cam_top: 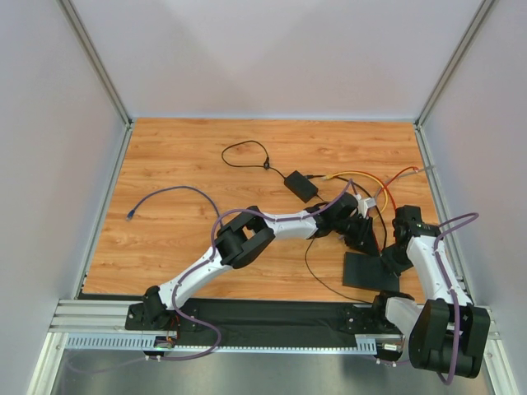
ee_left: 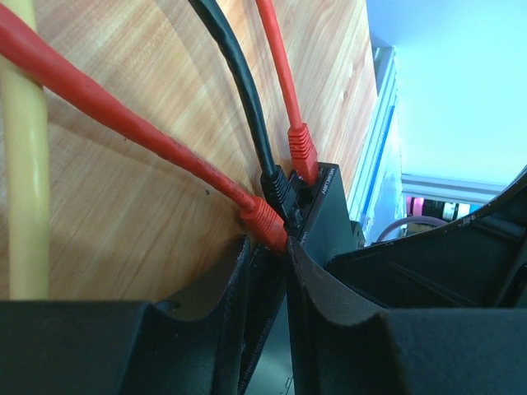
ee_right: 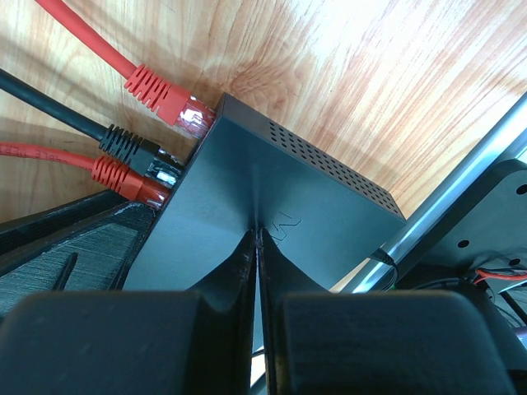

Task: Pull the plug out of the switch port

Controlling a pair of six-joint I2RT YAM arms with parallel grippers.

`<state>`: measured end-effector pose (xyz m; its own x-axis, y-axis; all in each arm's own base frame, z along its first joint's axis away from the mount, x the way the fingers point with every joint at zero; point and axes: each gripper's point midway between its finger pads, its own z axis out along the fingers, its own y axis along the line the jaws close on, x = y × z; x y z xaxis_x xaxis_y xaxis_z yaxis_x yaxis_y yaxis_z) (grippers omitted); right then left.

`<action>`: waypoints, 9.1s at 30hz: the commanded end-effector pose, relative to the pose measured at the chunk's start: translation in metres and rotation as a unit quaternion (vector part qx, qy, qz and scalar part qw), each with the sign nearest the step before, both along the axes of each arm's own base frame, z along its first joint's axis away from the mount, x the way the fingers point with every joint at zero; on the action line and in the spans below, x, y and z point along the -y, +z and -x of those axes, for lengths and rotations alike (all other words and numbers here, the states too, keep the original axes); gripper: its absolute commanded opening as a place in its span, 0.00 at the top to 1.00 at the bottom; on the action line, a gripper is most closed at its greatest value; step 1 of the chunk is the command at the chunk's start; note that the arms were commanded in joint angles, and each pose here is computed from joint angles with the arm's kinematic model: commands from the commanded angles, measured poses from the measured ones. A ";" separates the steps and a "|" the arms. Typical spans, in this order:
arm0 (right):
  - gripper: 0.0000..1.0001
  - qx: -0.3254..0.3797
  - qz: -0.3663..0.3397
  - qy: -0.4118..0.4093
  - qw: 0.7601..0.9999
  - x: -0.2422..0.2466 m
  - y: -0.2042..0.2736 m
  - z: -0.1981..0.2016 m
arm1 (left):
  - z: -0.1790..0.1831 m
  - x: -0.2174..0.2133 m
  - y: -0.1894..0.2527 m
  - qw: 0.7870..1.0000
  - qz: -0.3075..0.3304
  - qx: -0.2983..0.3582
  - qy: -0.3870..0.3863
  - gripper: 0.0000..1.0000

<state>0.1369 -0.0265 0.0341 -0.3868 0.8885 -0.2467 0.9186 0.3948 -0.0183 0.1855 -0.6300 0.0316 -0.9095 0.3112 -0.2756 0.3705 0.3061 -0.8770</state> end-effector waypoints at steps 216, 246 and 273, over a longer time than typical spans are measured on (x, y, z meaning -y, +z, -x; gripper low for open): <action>0.87 0.009 0.003 0.034 0.999 0.020 -0.004 -0.034 | -0.001 0.020 0.011 0.998 0.027 -0.046 -0.015 0.77; 0.88 -0.012 0.011 0.033 0.999 0.024 -0.013 -0.029 | -0.042 0.010 0.013 0.995 0.082 -0.048 0.041 1.00; 0.89 -0.011 0.007 0.038 0.999 0.023 -0.012 -0.031 | -0.089 -0.004 0.053 0.994 0.066 0.043 0.080 1.00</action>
<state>0.1723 -0.0461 0.0344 -0.4534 0.8553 -0.2507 0.8848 0.4659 -0.0105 0.2682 -0.6272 0.0298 -0.9679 0.1109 -0.2257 0.2478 0.2664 -0.9315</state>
